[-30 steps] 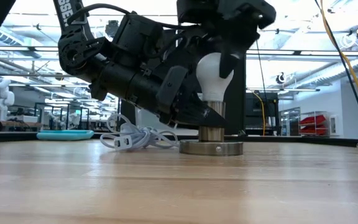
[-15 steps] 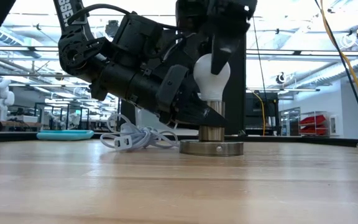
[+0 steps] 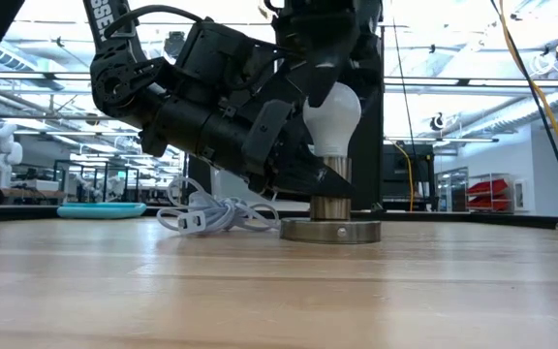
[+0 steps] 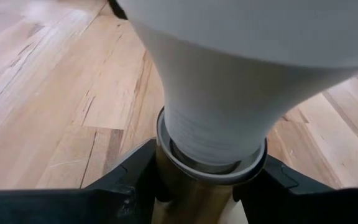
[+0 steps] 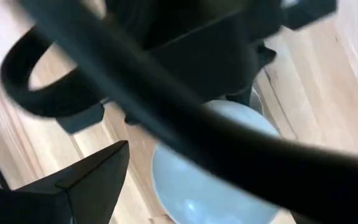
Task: Screw lightbulb
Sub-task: Remove the light bulb from the lamp
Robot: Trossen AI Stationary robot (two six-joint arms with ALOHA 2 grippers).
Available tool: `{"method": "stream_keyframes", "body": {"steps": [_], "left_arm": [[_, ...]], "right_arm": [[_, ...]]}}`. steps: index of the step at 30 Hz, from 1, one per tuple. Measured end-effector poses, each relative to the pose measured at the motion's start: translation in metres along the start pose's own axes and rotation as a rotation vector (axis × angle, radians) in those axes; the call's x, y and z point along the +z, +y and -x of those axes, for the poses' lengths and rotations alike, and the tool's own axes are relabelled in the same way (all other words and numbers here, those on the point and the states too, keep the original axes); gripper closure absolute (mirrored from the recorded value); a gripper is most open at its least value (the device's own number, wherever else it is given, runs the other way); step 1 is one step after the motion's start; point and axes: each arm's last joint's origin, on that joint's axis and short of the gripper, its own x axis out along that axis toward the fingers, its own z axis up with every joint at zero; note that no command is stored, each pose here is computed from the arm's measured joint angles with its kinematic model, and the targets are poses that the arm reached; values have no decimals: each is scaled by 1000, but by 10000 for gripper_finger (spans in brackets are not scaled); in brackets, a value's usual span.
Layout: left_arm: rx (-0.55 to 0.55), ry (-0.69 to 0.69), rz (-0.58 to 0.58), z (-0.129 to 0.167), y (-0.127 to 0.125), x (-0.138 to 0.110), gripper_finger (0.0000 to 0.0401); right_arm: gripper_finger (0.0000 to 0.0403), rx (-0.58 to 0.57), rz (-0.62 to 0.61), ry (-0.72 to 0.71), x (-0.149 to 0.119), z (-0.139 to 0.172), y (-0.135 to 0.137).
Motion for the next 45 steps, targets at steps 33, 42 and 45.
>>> {"method": "stream_keyframes", "body": {"steps": [33,42,45], "left_arm": [[6,-14,-8,0,0,1,227],[-4,-14,-9,0,0,1,227],[-8,-19,-6,0,0,1,227]], "right_arm": [[127,-40,269,11,1,0,-6],[123,-25,656,21,2,0,-8],[114,-30,820,26,2,0,-8]]}}
